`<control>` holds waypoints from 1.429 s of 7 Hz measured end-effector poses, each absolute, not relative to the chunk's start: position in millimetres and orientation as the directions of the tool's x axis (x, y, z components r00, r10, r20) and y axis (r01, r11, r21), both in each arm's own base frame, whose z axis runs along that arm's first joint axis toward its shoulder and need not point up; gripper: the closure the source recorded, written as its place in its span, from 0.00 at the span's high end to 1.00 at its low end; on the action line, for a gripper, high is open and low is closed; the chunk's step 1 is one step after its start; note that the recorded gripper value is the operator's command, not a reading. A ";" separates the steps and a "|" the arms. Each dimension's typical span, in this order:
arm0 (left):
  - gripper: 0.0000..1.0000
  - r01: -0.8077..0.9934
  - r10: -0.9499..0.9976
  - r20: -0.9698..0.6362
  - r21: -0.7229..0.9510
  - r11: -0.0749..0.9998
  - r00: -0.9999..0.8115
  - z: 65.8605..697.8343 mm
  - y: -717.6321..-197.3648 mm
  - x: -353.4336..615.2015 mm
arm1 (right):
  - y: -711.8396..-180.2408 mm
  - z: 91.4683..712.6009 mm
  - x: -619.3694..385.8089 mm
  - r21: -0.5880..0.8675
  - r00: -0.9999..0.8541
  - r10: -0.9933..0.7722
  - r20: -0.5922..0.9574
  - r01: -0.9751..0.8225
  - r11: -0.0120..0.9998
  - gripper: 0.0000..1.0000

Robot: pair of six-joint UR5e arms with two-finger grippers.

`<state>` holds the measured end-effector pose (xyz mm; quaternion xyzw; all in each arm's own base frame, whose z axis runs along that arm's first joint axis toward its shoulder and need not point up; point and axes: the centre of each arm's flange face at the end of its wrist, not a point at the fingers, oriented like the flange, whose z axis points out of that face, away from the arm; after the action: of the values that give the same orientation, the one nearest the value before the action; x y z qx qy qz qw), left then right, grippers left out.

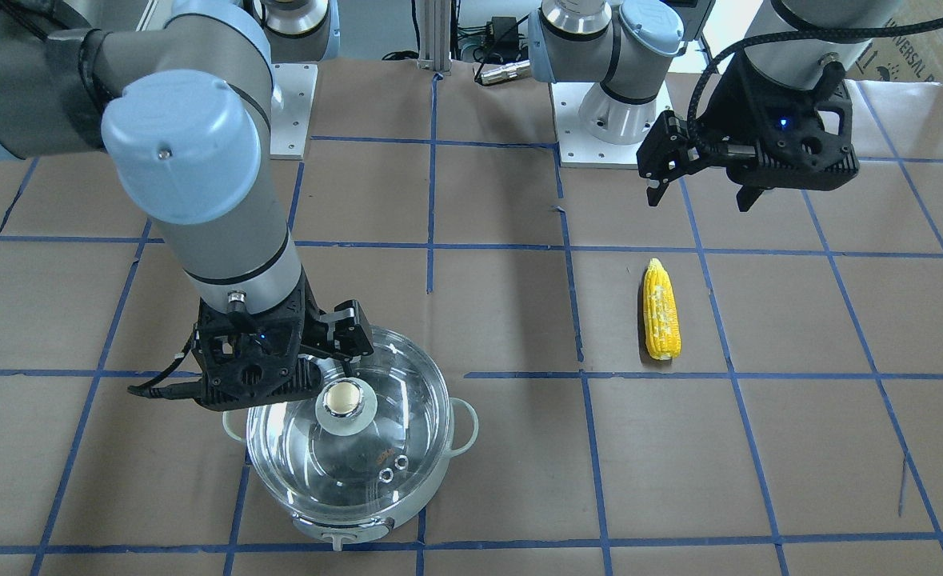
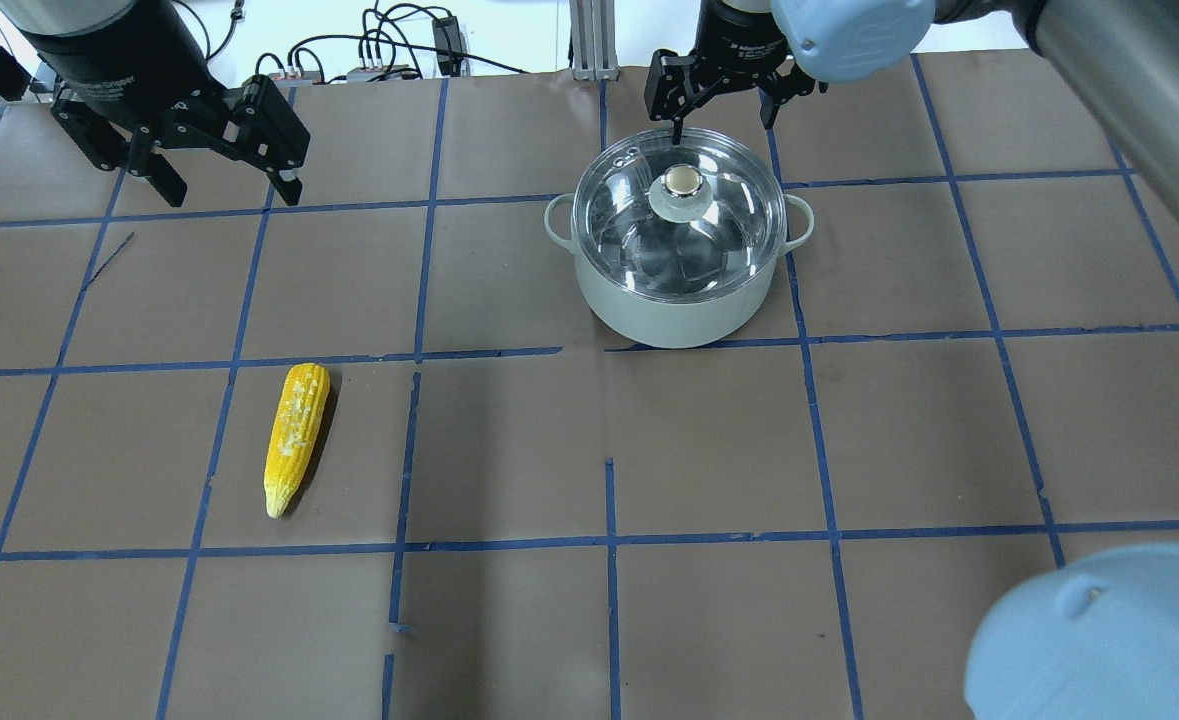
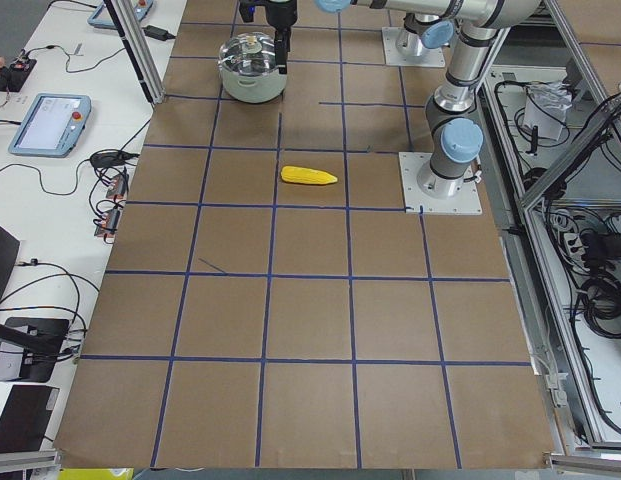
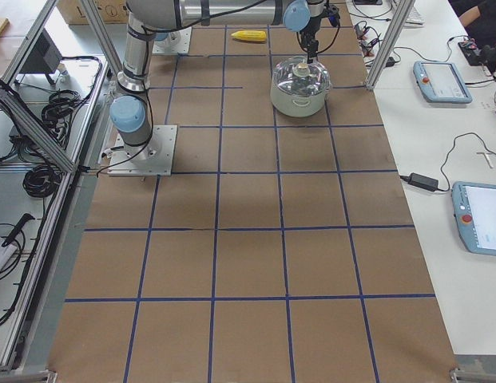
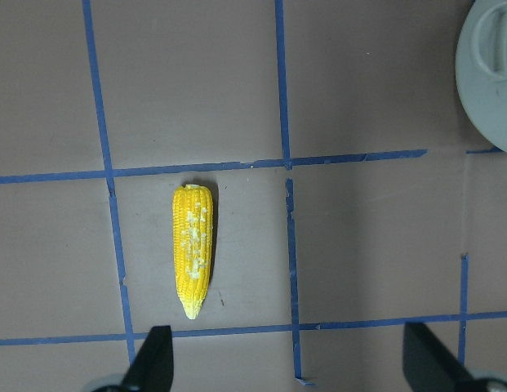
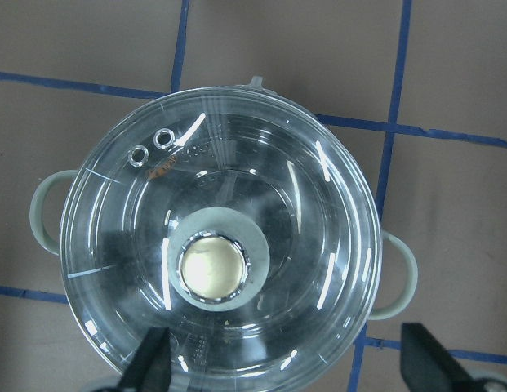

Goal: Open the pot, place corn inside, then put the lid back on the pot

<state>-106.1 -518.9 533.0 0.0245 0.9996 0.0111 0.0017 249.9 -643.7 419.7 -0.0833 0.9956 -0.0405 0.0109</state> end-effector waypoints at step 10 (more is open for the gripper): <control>1.00 0.049 0.049 -0.003 0.023 0.999 -0.999 532.7 -519.2 -106.1 | -669.5 358.8 282.9 -0.059 -0.979 -0.205 -0.007 -0.204 0.977 0.89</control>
<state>-106.1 -519.2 532.7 0.0245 0.9996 0.0114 0.0017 282.9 -669.5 358.8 -0.1029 0.9943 -0.0288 0.0064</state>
